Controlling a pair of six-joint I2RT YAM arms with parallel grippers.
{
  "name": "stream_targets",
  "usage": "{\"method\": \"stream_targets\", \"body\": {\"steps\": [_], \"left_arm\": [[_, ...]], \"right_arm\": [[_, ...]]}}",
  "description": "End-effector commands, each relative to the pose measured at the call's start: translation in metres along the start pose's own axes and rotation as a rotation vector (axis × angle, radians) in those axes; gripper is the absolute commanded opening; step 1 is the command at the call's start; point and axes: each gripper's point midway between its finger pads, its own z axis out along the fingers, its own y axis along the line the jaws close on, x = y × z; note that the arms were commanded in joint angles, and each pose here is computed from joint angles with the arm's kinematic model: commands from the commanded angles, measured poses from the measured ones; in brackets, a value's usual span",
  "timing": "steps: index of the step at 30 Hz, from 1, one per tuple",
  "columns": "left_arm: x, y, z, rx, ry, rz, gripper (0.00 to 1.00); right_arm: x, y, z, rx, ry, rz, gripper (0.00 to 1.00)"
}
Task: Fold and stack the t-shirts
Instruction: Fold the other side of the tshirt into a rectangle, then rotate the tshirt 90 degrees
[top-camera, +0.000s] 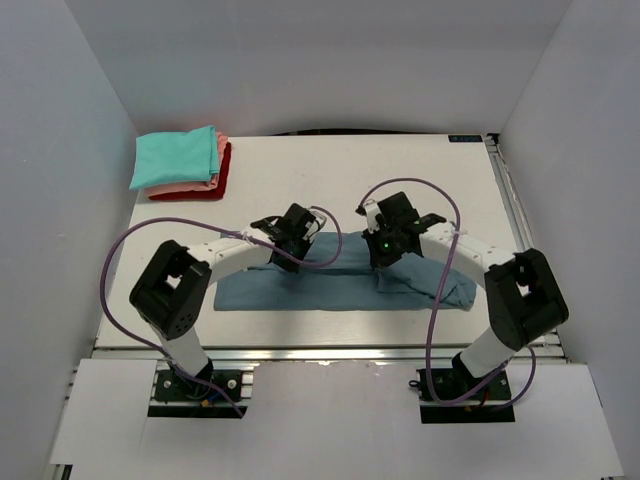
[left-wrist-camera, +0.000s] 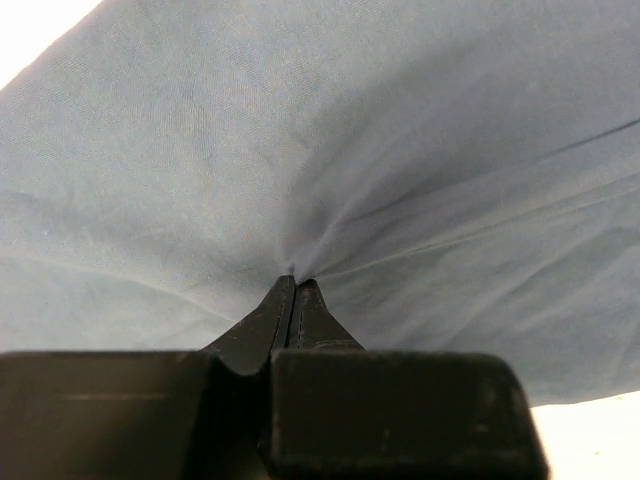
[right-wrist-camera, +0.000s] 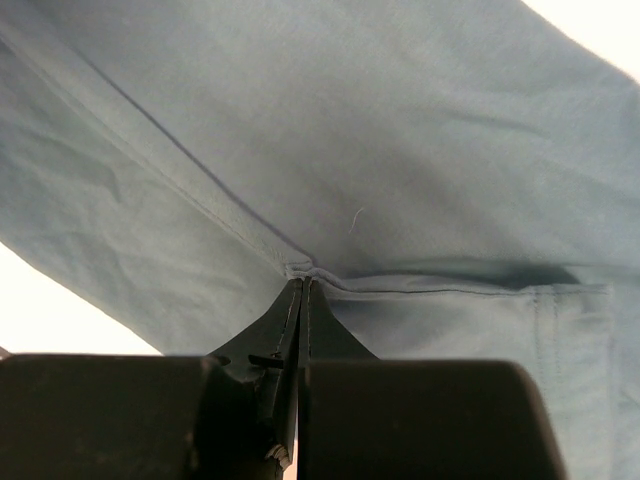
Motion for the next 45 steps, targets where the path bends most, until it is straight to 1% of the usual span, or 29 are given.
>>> {"method": "stream_targets", "body": {"steps": [1, 3, 4, 5, 6, 7, 9, 10, 11, 13, 15, 16, 18, 19, 20, 21, 23, 24, 26, 27, 28, 29, 30, 31, 34, 37, 41, 43, 45], "left_arm": [[-0.003, 0.0, -0.007, 0.002, -0.023, -0.008, 0.0], [-0.003, 0.003, -0.007, -0.016, -0.023, -0.009, 0.0], [-0.007, 0.004, -0.009, -0.024, -0.028, -0.01, 0.15], [-0.01, 0.006, -0.01, -0.031, -0.035, -0.012, 0.23], [-0.013, 0.007, -0.013, -0.037, -0.039, -0.014, 0.3], [-0.022, 0.008, -0.018, -0.039, -0.058, -0.017, 0.41], [-0.032, 0.011, -0.027, -0.05, -0.085, -0.026, 0.5], [-0.044, 0.013, -0.033, -0.056, -0.113, -0.035, 0.57], [-0.051, 0.016, -0.04, -0.07, -0.128, -0.038, 0.6], [-0.063, 0.022, -0.051, -0.096, -0.155, -0.049, 0.62], [-0.077, 0.035, -0.068, -0.155, -0.183, -0.064, 0.63], [-0.08, 0.039, -0.073, -0.172, -0.189, -0.07, 0.63], [-0.082, 0.049, -0.086, -0.221, -0.198, -0.086, 0.61], [-0.079, 0.054, -0.087, -0.237, -0.195, -0.103, 0.6], [-0.078, 0.057, -0.088, -0.239, -0.202, -0.122, 0.59], [-0.063, 0.057, -0.079, -0.235, -0.176, -0.154, 0.59], [-0.055, 0.073, -0.077, -0.236, -0.2, -0.261, 0.59], [-0.033, 0.076, -0.066, -0.232, -0.164, -0.338, 0.59], [-0.026, 0.092, -0.066, -0.197, -0.206, -0.461, 0.59], [-0.018, 0.094, -0.063, -0.189, -0.206, -0.515, 0.59], [-0.005, 0.101, -0.06, -0.201, -0.196, -0.55, 0.59], [-0.004, 0.104, -0.058, -0.208, -0.209, -0.566, 0.59], [0.0, 0.106, -0.056, -0.225, -0.197, -0.581, 0.59], [0.004, 0.108, -0.053, -0.235, -0.187, -0.586, 0.59], [0.015, 0.106, -0.034, -0.231, -0.131, -0.59, 0.56], [0.019, 0.101, -0.021, -0.211, -0.11, -0.595, 0.54], [0.04, 0.095, -0.01, -0.206, -0.069, -0.612, 0.52], [0.05, 0.093, -0.005, -0.209, -0.043, -0.621, 0.52], [0.066, 0.089, 0.001, -0.209, -0.003, -0.63, 0.51]], "right_arm": [[0.021, 0.006, 0.004, -0.025, 0.06, 0.015, 0.0], [0.021, 0.006, 0.006, -0.024, 0.062, 0.02, 0.0], [0.019, 0.006, 0.005, -0.025, 0.055, 0.018, 0.02], [0.016, 0.006, 0.003, -0.022, 0.047, 0.017, 0.17], [0.008, 0.006, 0.001, -0.021, 0.026, 0.014, 0.22], [0.003, 0.007, -0.001, -0.021, 0.013, 0.009, 0.31], [-0.018, 0.007, -0.01, -0.018, -0.035, -0.001, 0.41], [-0.024, 0.007, -0.015, -0.01, -0.049, -0.003, 0.54], [-0.033, 0.006, -0.021, 0.002, -0.073, -0.005, 0.6], [-0.056, 0.002, -0.035, 0.032, -0.124, -0.014, 0.69], [-0.073, 0.0, -0.05, 0.061, -0.168, -0.017, 0.73], [-0.088, -0.006, -0.061, 0.103, -0.204, -0.013, 0.75], [-0.095, -0.015, -0.076, 0.178, -0.226, 0.038, 0.78], [-0.094, -0.029, -0.081, 0.264, -0.227, 0.074, 0.8], [-0.089, -0.037, -0.088, 0.315, -0.21, 0.111, 0.83], [-0.084, -0.042, -0.09, 0.351, -0.207, 0.134, 0.85], [-0.063, -0.06, -0.091, 0.459, -0.182, 0.215, 0.76], [-0.054, -0.064, -0.091, 0.482, -0.168, 0.242, 0.72], [-0.04, -0.072, -0.093, 0.507, -0.172, 0.331, 0.47], [-0.028, -0.073, -0.086, 0.504, -0.163, 0.351, 0.38], [-0.025, -0.073, -0.087, 0.494, -0.184, 0.396, 0.29], [-0.021, -0.074, -0.086, 0.493, -0.196, 0.414, 0.24], [-0.012, -0.075, -0.079, 0.474, -0.196, 0.43, 0.18], [-0.008, -0.077, -0.081, 0.473, -0.211, 0.453, 0.13], [0.008, -0.084, -0.075, 0.433, -0.211, 0.532, 0.1], [0.023, -0.091, -0.069, 0.411, -0.204, 0.596, 0.12], [0.048, -0.102, -0.057, 0.409, -0.172, 0.666, 0.12], [0.062, -0.101, -0.043, 0.38, -0.133, 0.699, 0.19], [0.07, -0.101, -0.032, 0.368, -0.116, 0.717, 0.24]]}}
